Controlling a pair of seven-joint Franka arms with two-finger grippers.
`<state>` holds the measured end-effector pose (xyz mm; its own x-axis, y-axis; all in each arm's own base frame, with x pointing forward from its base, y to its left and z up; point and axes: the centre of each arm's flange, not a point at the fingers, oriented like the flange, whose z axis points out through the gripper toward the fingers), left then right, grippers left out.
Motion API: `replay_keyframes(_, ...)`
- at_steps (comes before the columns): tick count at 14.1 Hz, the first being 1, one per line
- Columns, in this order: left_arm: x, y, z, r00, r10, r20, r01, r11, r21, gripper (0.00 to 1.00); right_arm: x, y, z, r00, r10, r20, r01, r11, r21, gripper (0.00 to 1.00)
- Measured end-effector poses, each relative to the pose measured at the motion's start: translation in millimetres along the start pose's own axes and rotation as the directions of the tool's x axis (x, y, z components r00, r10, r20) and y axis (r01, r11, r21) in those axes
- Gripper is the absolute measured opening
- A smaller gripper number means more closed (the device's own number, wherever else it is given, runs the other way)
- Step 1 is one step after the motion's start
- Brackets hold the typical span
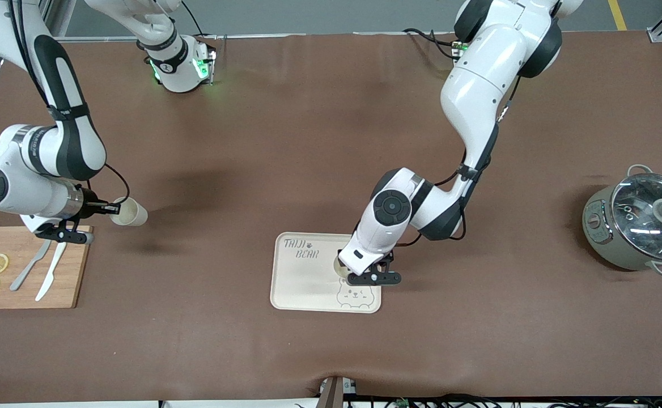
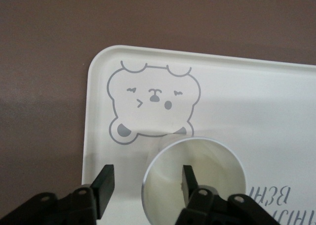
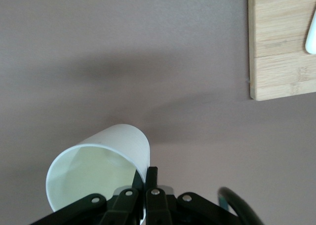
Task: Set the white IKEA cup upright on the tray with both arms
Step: 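Hold the cup on the tray while the right gripper lifts its cup, then open the left gripper and withdraw while the right gripper carries its cup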
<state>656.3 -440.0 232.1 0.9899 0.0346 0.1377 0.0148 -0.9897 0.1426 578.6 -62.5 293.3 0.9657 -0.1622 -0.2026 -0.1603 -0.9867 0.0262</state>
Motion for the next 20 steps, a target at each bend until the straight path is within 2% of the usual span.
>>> replay_keyframes(3,1,0,-1,1.0,0.0,-0.002,0.0,1.0,-0.001,0.98,1,-37,-16,0.999,0.048,0.0,-0.048,0.999,-0.01,0.03)
replay_keyframes(4,1,0,-1,1.0,-0.001,-0.002,0.001,1.0,-0.001,1.0,1,-56,-23,0.997,0.078,-0.003,-0.078,0.997,-0.015,0.03)
replay_keyframes(6,1,0,-1,1.0,-0.001,0.005,0.001,1.0,0.005,1.0,-3,-97,-34,0.991,0.136,-0.02,-0.136,0.991,-0.015,0.03)
replay_keyframes(9,6,-6,-9,1.0,-0.006,0.011,0.006,1.0,0.029,1.0,-10,-148,-41,0.971,0.238,-0.008,-0.237,0.97,0.054,0.03)
replay_keyframes(12,14,-14,-28,1.0,-0.017,0.022,0.015,0.998,0.062,1.0,-11,-178,-50,0.948,0.317,-0.015,-0.315,0.946,0.075,0.03)
replay_keyframes(16,27,-28,-64,0.999,0.028,0.028,-0.031,0.995,0.093,1.0,-13,-210,-44,0.914,0.406,-0.006,-0.404,0.912,0.068,0.03)
replay_keyframes(20,65,-91,-128,0.996,0.076,0.047,-0.081,0.989,0.124,1.0,-9,-259,-43,0.859,0.511,-0.02,-0.509,0.858,0.077,0.03)
